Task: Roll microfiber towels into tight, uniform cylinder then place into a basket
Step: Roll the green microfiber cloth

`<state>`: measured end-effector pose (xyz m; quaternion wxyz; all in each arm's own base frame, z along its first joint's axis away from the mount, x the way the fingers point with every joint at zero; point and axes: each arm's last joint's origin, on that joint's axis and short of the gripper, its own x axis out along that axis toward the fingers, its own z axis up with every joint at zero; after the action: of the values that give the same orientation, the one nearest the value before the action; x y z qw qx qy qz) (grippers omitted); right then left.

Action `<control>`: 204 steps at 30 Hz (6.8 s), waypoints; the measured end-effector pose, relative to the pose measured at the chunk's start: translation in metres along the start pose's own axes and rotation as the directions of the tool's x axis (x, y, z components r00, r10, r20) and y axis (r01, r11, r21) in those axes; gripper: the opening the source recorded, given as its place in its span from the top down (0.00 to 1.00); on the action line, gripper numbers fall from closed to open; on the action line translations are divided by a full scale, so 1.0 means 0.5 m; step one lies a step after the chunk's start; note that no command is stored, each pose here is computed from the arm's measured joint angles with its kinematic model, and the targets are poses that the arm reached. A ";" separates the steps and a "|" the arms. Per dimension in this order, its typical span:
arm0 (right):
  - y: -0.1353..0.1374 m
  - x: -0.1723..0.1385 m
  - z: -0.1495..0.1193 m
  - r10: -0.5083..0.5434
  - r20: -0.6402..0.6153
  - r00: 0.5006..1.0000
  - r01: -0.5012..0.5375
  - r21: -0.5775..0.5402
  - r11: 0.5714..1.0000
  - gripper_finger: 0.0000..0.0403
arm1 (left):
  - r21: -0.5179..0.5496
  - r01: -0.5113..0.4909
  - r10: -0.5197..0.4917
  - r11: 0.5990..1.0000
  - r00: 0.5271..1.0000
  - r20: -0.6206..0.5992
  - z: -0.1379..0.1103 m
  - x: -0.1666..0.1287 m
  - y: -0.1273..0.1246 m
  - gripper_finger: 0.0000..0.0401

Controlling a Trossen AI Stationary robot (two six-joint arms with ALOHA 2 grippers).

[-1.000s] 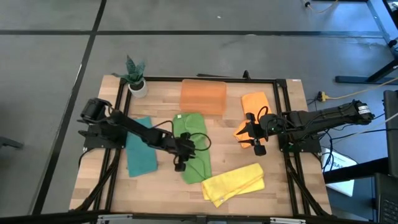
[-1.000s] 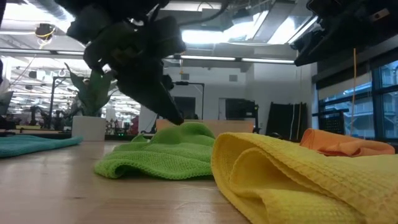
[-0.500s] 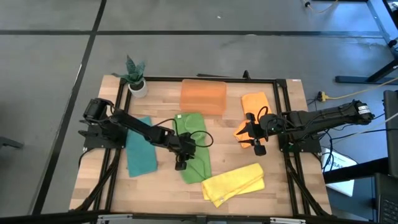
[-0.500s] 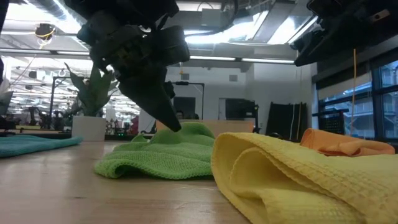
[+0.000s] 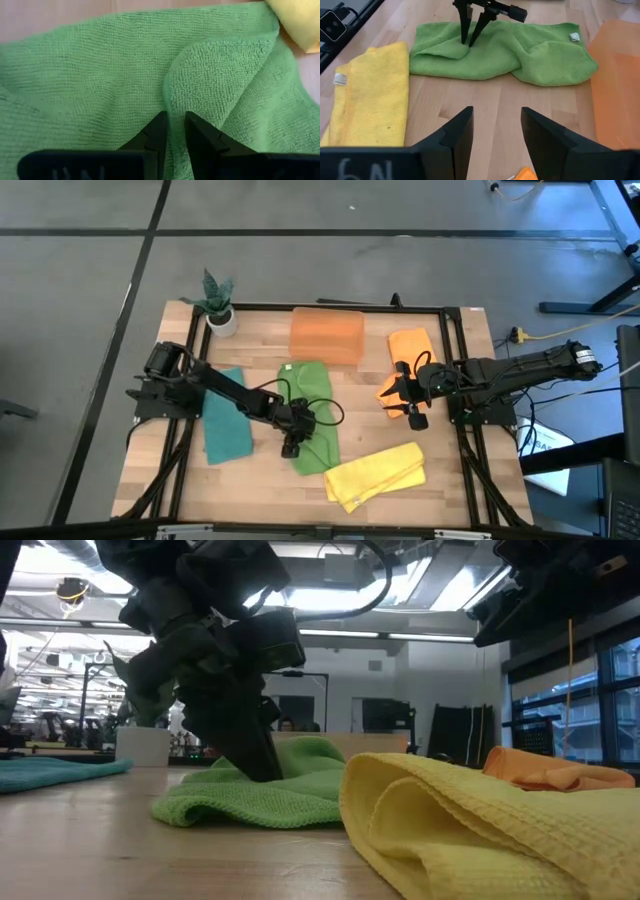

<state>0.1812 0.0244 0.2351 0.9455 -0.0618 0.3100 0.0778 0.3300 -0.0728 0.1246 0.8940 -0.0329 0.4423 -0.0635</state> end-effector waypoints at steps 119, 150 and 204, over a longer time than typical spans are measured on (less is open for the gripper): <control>0.001 0.000 -0.010 0.004 -0.051 0.999 -0.005 -0.025 1.000 0.59 | 0.241 0.149 -0.148 0.959 0.989 -0.022 0.071 0.017 -0.104 0.84; 0.001 0.000 -0.010 0.006 -0.050 0.999 -0.007 -0.026 1.000 0.59 | 0.253 0.108 -0.097 0.961 0.994 -0.056 0.057 0.026 -0.110 0.99; 0.001 0.000 -0.010 0.005 -0.050 0.999 -0.007 -0.026 1.000 0.59 | 0.071 0.095 -0.085 0.993 0.988 -0.126 0.022 -0.004 -0.191 0.98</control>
<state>0.1783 0.0239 0.2313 0.9363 -0.0753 0.3329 0.0831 0.3294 -0.1667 0.1438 0.8620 -0.0146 0.4916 -0.1226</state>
